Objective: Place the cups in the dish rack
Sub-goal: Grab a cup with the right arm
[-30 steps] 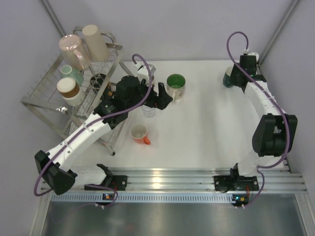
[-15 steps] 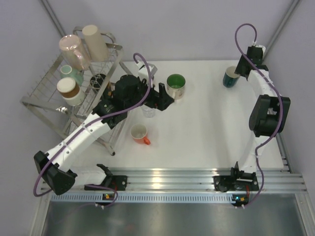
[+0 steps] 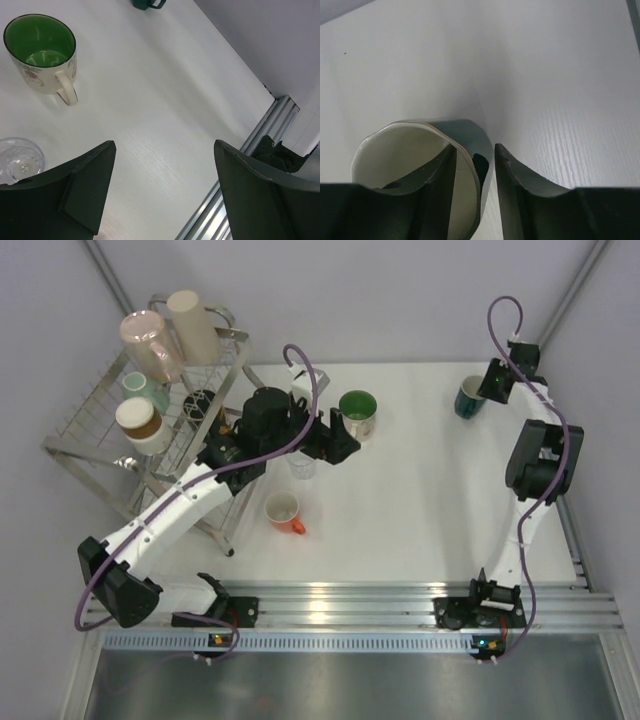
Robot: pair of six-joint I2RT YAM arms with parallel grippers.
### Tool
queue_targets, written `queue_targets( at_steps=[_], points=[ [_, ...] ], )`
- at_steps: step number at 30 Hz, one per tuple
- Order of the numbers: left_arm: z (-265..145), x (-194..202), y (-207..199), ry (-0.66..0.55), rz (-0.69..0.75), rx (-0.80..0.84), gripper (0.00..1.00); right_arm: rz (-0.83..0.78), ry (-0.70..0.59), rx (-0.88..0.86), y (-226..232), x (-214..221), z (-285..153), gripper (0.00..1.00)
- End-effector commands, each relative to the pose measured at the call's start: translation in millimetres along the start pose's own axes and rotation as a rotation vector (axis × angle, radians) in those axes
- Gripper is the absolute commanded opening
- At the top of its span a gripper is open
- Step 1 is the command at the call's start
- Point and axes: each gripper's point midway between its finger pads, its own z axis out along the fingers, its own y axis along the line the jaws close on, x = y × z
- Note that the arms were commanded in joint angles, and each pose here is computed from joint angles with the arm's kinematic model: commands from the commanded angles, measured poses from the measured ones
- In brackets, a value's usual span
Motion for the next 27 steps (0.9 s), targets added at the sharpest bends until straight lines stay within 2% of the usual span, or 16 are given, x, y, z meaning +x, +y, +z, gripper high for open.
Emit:
queue_targets(
  at_steps=[1, 2, 4, 6, 8, 11, 12, 13, 14, 15, 16, 21, 22, 27],
  points=[
    [-4.3, -29.1, -13.3, -0.078, 0.031, 0.040, 0.85, 0.014, -0.088, -0.090, 22.6, -30.1, -4.7, 0.29],
    [-4.0, -29.0, -13.3, -0.077, 0.028, 0.040, 0.84, 0.023, -0.090, -0.099, 24.6, -31.2, -5.5, 0.14],
    [-3.7, -31.6, -16.0, -0.080, 0.005, 0.047, 0.82, 0.060, -0.101, -0.134, 32.0, -35.2, -11.9, 0.00],
    [-3.0, -31.3, -20.0, -0.074, -0.029, 0.061, 0.81, 0.088, -0.110, -0.181, 40.7, -32.3, -20.7, 0.00],
    [-3.5, -32.2, -26.3, -0.066, -0.053, 0.091, 0.80, 0.137, -0.219, -0.240, 54.7, -62.8, -55.1, 0.00],
    [-5.4, -38.7, -35.9, -0.078, -0.080, 0.128, 0.80, 0.232, -0.299, -0.328, 70.2, -75.8, -112.7, 0.00],
    [-5.3, -44.9, -38.8, -0.099, -0.084, 0.139, 0.80, 0.288, -0.383, -0.398, 80.4, -89.1, -149.3, 0.00],
    [-4.7, -48.9, -41.8, -0.110, -0.089, 0.153, 0.80, 0.318, -0.419, -0.429, 83.6, -92.6, -167.0, 0.00],
    [-3.8, -53.0, -45.9, -0.121, -0.093, 0.174, 0.80, 0.360, -0.409, -0.443, 82.8, -76.1, -173.0, 0.00],
    [-3.3, -56.7, -51.9, -0.127, -0.115, 0.203, 0.80, 0.405, -0.509, -0.538, 97.0, -98.2, -219.9, 0.00],
    [-4.4, -68.2, -61.8, -0.161, -0.115, 0.252, 0.80, 0.432, -0.536, -0.577, 100.7, -99.2, -237.0, 0.00],
    [5.5, -84.5, -95.4, -0.159, -0.230, 0.414, 0.79, 0.579, -0.696, -0.825, 125.8, -93.6, -345.1, 0.00],
    [3.2, -92.9, -103.6, -0.180, -0.236, 0.449, 0.80, 0.568, -0.767, -0.892, 131.5, -98.5, -370.6, 0.00],
    [4.4, -111.7, -139.9, -0.203, -0.279, 0.617, 0.82, 0.539, -0.839, -1.065, 157.8, -87.4, -447.2, 0.00]
  ],
)
